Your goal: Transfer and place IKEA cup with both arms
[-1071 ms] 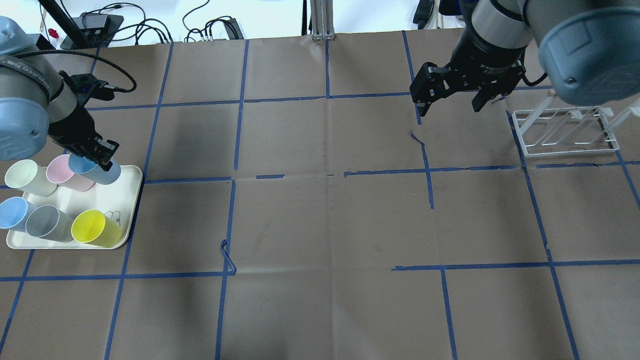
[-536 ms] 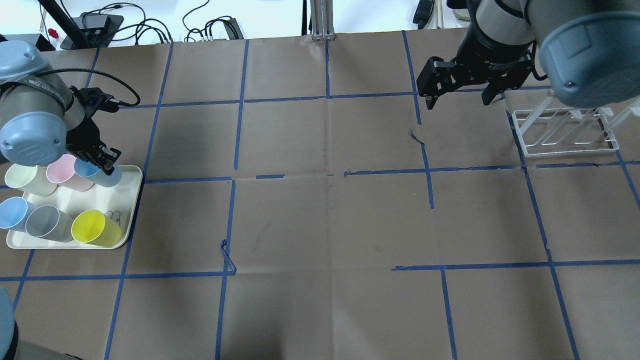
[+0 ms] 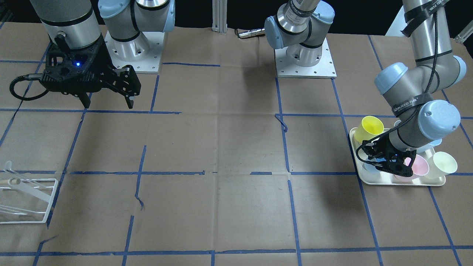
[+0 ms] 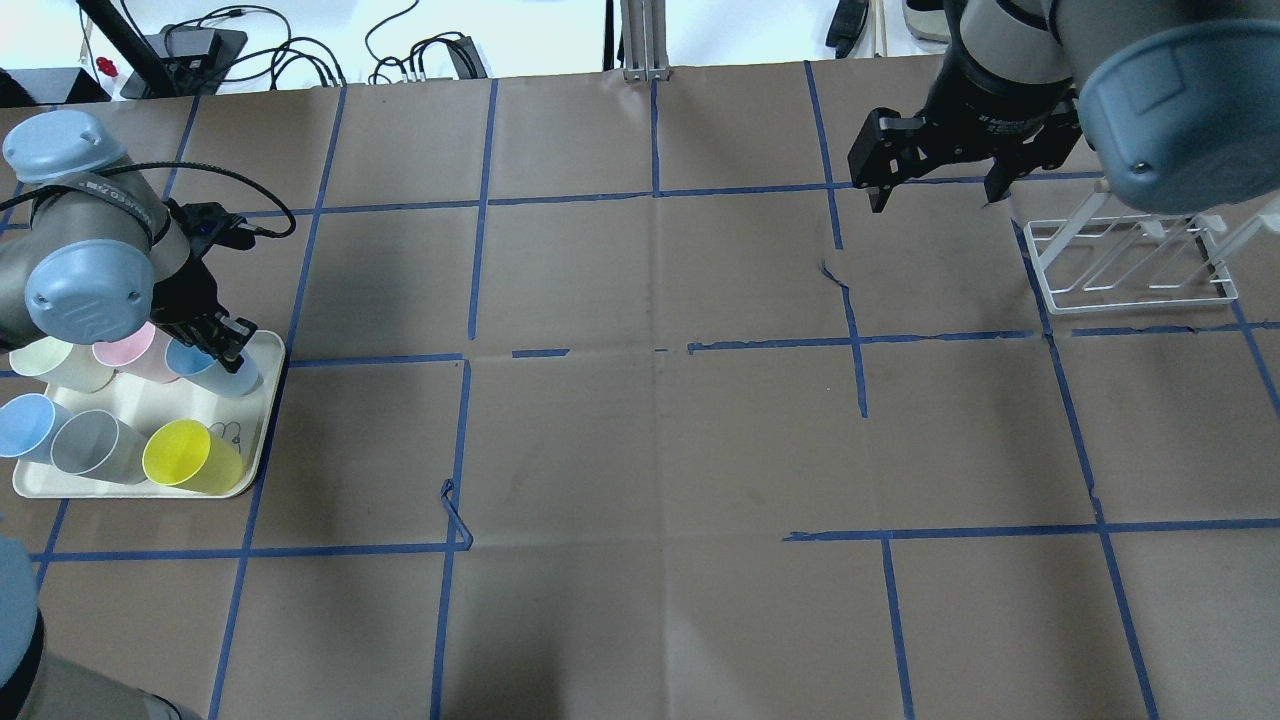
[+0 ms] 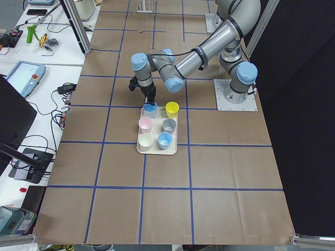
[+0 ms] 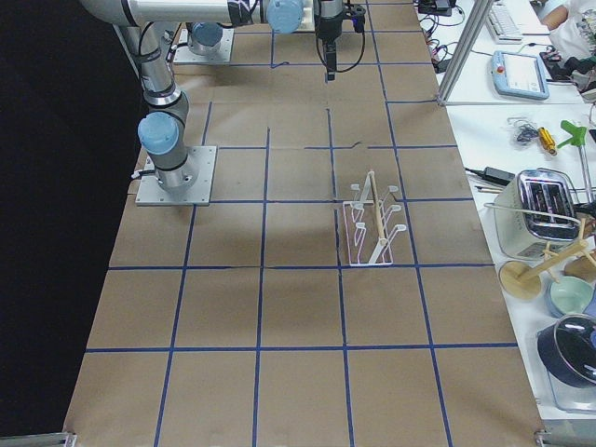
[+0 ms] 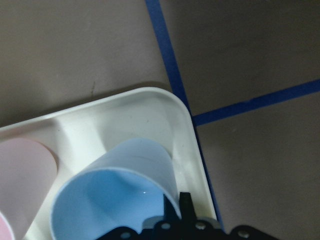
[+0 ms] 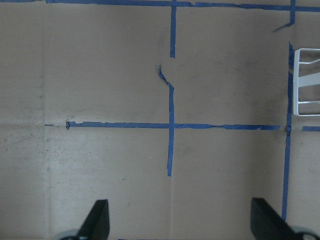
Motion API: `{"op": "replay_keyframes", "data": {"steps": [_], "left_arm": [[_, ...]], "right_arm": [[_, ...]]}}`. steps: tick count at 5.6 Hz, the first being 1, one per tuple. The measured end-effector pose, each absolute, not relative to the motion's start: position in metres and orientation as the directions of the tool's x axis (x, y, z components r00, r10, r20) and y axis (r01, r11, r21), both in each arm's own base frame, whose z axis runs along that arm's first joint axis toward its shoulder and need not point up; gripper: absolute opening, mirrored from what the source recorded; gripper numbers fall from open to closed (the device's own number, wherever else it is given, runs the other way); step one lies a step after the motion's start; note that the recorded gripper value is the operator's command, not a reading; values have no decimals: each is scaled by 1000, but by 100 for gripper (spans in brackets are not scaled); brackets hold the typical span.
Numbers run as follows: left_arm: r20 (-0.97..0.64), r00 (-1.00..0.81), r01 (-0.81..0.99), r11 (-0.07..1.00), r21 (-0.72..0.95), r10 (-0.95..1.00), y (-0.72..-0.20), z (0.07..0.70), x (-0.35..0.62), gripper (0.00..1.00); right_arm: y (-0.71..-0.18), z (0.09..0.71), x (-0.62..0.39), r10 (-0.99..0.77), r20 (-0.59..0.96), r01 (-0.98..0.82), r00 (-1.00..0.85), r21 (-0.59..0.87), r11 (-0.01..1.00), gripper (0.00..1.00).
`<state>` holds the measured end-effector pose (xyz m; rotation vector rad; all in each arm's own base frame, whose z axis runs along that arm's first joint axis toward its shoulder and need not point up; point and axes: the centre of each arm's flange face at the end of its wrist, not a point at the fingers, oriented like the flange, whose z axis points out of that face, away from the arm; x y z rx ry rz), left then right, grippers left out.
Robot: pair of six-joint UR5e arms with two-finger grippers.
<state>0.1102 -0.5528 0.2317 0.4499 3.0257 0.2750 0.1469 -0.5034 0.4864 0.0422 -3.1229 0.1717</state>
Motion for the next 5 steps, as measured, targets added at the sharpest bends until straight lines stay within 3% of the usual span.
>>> {"op": "replay_keyframes", "data": {"steps": [2,5], "left_arm": [[-29,-954,287,936,205,299,-554,247,110,98],[24,-982,188,965,185,186,-560,384,31,99]], "right_arm": [[-503,485,149,-18,-19,-16,-1000,-102,995,100],[-504,484,149,-15,-12,-14,-1000,-107,994,100]]}}
